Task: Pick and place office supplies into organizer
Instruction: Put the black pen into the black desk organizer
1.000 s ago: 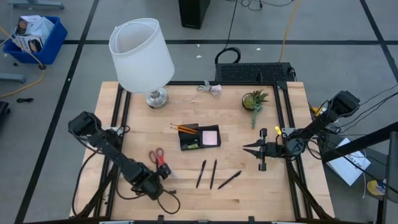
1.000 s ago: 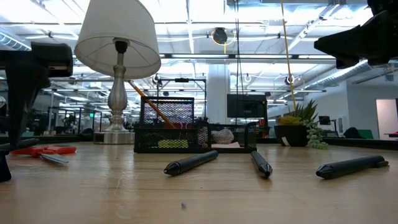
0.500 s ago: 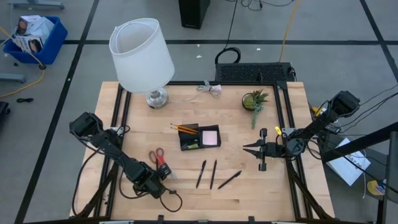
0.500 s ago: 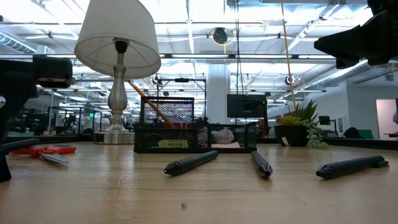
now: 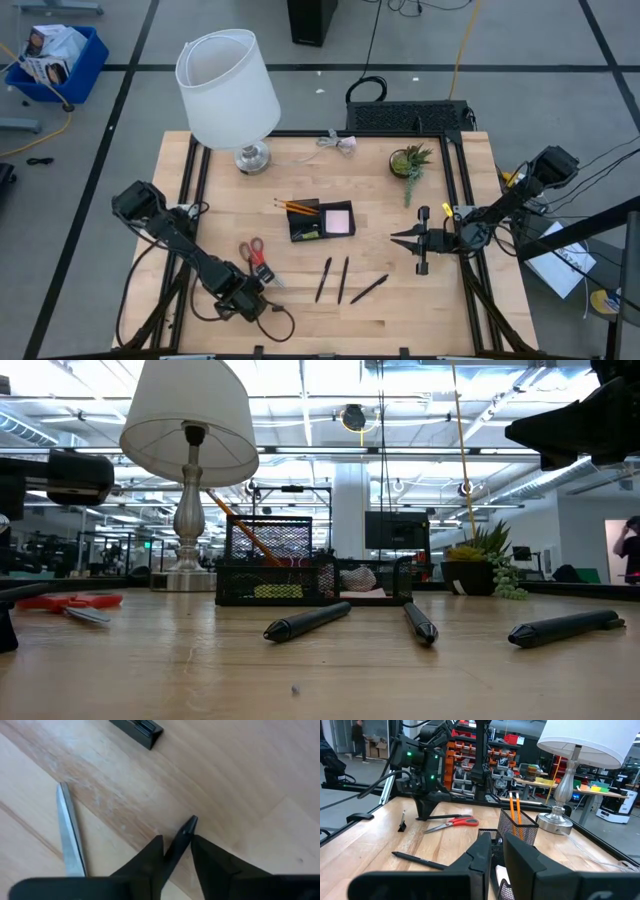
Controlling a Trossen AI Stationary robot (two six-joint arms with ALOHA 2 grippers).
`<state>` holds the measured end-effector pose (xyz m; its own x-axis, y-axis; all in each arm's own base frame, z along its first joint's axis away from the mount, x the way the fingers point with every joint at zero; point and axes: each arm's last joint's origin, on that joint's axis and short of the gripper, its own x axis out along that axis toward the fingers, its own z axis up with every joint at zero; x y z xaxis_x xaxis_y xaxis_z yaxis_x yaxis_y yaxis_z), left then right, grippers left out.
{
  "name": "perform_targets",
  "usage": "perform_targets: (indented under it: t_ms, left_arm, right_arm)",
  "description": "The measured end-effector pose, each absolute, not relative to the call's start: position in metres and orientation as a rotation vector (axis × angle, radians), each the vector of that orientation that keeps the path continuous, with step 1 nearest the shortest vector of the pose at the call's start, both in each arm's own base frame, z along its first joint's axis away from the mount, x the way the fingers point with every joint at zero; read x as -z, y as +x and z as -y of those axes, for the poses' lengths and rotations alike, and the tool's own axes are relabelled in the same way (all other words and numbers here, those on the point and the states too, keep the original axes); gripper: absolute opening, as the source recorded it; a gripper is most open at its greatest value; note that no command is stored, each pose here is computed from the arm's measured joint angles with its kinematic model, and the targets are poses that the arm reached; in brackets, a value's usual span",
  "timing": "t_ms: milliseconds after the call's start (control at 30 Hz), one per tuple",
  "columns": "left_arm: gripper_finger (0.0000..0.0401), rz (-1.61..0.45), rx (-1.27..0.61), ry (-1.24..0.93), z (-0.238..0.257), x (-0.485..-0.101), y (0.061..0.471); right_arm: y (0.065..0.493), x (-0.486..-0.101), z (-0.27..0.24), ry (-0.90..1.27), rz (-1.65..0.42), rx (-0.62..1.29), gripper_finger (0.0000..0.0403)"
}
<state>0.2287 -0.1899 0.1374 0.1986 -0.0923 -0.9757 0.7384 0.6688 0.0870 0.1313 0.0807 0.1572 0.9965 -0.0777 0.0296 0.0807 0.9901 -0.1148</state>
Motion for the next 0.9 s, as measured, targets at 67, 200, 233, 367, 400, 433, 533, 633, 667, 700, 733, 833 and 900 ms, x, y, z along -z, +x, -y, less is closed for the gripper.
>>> perform_targets:
  t_ms: [67,200,233,367,400,433,533,633,667,700,733,833,900]
  left_arm:
    - [0.0093,-1.243,0.631,0.628,0.1900,-0.1374,0.2292]
    - [0.0072,-1.243,0.609,0.611,0.1899,-0.1374,0.2299]
    - [0.0067,-1.242,0.607,0.610,0.1898,-0.1374,0.2301]
    - [0.0044,-1.244,0.576,0.592,0.1894,-0.1376,0.2308]
    - [0.0039,-1.244,0.573,0.591,0.1894,-0.1377,0.2309]
    - [0.0035,-1.244,0.569,0.591,0.1893,-0.1377,0.2310]
    - [0.0031,-1.247,0.529,0.571,0.1887,-0.1377,0.2314]
    - [0.0039,-1.253,0.470,0.539,0.1880,-0.1375,0.2317]
    - [0.0044,-1.257,0.450,0.528,0.1876,-0.1375,0.2316]
    - [0.0048,-1.260,0.432,0.517,0.1873,-0.1375,0.2315]
    - [0.0050,-1.263,0.414,0.505,0.1871,-0.1374,0.2315]
    - [0.0050,-1.267,0.367,0.478,0.1864,-0.1374,0.2315]
    - [0.0044,-1.269,0.345,0.459,0.1861,-0.1374,0.2315]
  right_arm:
    - [0.1313,-0.1572,-0.0807,-0.116,0.025,0.079,0.0043]
    - [0.1313,-0.1571,-0.0807,-0.116,0.025,0.080,0.0043]
    - [0.1313,-0.1572,-0.0806,-0.116,0.025,0.080,0.0043]
    - [0.1313,-0.1571,-0.0807,-0.116,0.025,0.080,0.0043]
    - [0.1313,-0.1572,-0.0807,-0.116,0.025,0.080,0.0043]
    - [0.1313,-0.1572,-0.0807,-0.116,0.025,0.079,0.0043]
    - [0.1313,-0.1571,-0.0806,-0.116,0.025,0.080,0.0043]
    - [0.1313,-0.1572,-0.0807,-0.116,0.025,0.079,0.0043]
    - [0.1313,-0.1571,-0.0806,-0.116,0.025,0.080,0.0043]
    - [0.1313,-0.1572,-0.0807,-0.116,0.025,0.079,0.0043]
    - [0.1313,-0.1571,-0.0807,-0.116,0.025,0.079,0.0043]
    - [0.1313,-0.1571,-0.0807,-0.116,0.025,0.080,0.0043]
    - [0.1313,-0.1571,-0.0807,-0.116,0.025,0.079,0.0043]
